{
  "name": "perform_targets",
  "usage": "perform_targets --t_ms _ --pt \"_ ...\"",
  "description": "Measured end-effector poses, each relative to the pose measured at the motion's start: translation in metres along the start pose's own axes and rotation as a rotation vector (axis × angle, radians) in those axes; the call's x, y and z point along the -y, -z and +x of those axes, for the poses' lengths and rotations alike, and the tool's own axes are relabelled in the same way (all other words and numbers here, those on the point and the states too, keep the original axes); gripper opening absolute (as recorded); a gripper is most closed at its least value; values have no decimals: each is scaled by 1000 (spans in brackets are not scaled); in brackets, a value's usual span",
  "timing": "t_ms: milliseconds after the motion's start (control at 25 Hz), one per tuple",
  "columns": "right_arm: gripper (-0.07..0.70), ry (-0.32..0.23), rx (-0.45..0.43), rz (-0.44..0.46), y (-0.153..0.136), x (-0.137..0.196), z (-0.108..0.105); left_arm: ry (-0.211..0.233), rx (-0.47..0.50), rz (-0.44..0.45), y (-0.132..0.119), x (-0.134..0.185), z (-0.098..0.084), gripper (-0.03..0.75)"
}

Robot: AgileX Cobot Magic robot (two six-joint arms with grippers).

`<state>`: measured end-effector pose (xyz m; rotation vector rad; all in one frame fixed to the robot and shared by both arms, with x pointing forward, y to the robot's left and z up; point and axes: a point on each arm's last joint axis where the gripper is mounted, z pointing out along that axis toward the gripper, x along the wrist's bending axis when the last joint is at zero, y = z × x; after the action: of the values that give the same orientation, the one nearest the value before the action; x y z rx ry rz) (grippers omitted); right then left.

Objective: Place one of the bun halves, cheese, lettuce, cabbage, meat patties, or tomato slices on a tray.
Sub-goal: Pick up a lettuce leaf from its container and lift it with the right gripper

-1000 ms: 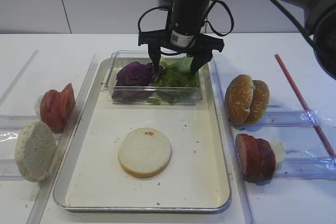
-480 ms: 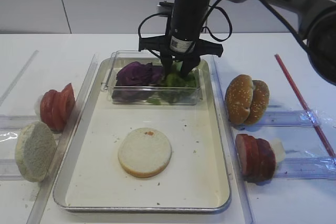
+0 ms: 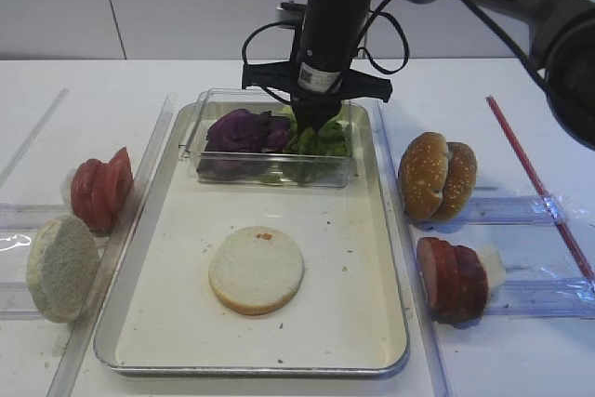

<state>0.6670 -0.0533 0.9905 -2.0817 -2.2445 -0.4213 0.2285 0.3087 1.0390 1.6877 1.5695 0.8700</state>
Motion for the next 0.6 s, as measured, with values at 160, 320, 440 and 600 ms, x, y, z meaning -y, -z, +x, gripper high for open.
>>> perform_targets --t_ms 160,320,440,600 --pt "46 2 -10 -16 10 0 2 0 0 0 0 0 0 355" --pt "45 4 -29 -43 25 1 4 0 0 0 0 0 0 355" --pt "44 6 -37 -55 32 1 5 0 0 0 0 0 0 355" --pt "44 11 -49 -80 46 2 7 0 0 0 0 0 0 355"
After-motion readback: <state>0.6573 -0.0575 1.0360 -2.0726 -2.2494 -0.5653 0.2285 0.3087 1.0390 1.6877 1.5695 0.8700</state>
